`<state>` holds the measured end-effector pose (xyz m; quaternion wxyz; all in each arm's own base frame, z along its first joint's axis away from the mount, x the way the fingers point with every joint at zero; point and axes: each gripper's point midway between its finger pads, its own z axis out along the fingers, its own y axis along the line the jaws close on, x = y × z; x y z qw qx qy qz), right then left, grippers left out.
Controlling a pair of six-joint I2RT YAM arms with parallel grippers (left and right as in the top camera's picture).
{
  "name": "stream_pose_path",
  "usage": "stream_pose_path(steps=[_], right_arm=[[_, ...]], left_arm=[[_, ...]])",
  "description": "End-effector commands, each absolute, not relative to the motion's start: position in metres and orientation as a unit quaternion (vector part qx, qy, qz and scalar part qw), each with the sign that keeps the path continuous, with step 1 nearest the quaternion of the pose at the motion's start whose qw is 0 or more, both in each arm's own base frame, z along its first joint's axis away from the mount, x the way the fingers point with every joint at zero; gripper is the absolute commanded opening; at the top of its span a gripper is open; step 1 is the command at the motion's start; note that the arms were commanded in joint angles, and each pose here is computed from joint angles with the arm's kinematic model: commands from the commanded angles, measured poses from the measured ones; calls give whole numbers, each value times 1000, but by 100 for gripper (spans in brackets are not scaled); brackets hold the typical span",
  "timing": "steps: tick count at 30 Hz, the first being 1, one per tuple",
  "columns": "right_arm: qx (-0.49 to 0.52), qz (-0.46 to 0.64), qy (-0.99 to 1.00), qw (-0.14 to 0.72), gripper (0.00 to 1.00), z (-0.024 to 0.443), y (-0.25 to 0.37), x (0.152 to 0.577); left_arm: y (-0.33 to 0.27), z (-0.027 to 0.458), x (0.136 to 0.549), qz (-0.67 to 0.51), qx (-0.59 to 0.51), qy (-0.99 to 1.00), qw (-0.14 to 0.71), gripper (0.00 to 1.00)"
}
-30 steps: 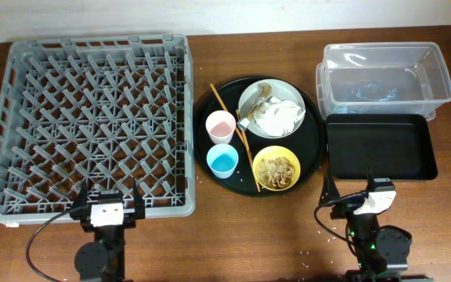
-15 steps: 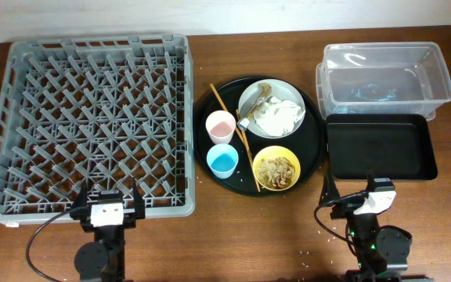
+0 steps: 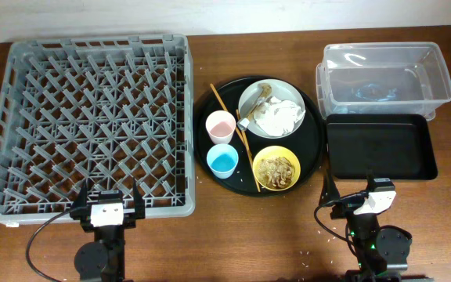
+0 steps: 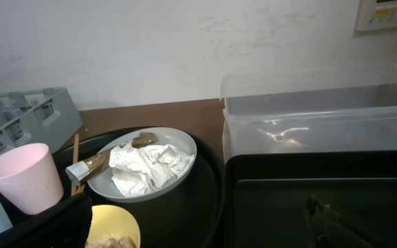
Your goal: Sort waste into correct bins and load items into the dishwasher rack
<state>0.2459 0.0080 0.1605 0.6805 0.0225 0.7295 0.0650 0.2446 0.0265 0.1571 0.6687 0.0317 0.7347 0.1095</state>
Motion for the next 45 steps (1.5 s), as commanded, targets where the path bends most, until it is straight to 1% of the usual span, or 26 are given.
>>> stream_pose_path(steps=[1,35,41,45], right_arm=[[18,65,730,680,99,158,9,246],[17,66,729,681,98,159,9,246],[-3,77,687,722,98,189,15,245],[-4,76,674,735,99,198,15,245]], left_arm=[[27,156,244,114,38,734,668,99],[27,156,244,114,38,734,668,99],[27,156,244,114,38,734,668,99],[27,156,244,115,38,734,668,99]])
